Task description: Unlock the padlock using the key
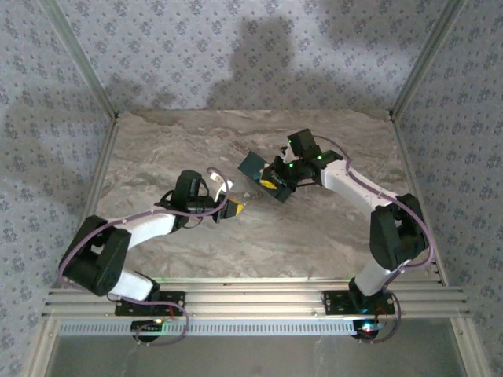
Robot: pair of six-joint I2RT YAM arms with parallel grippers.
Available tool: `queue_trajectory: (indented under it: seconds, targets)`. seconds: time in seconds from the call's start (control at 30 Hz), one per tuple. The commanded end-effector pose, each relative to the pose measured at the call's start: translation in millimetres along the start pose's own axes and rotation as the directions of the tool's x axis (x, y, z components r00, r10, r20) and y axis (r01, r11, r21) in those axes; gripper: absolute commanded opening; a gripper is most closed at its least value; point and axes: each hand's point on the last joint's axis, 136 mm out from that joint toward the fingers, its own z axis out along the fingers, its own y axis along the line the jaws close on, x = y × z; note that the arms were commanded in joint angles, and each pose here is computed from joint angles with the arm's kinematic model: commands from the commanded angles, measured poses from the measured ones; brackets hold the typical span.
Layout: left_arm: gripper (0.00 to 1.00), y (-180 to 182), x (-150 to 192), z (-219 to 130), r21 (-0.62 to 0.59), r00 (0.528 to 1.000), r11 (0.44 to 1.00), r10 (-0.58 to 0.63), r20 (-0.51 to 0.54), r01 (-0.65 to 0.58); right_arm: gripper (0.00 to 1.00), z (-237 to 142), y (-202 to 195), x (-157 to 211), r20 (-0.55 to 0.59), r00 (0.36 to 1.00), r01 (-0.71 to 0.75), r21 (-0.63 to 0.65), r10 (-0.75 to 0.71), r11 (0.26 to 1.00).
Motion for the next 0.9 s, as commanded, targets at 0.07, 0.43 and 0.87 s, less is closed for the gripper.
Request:
queue_trajectory:
  seconds: [0.07, 0.43, 0.87]
  targets:
    - [0.00, -16.2, -29.1, 6.7, 0.127, 0.998, 0.990, 0.048, 0.050, -0.054, 0.00, 1.8, 1.2, -0.3, 0.039, 0.999, 0.038, 0.005, -0.038, 0.999]
    - [0.00, 27.4, -14.1, -12.9, -0.032, 0.996, 0.995, -0.092, 0.017, 0.093, 0.00, 7.0, -9.8, 6.6, 0.112, 0.969, 0.197, 0.197, -0.221, 0.960]
    - [0.00, 23.3, -11.9, -28.4, -0.106, 0.995, 0.990, -0.095, 0.012, 0.096, 0.85, -70.2, 2.3, -50.8, 0.060, 0.752, 0.566, 0.453, -0.657, 0.689]
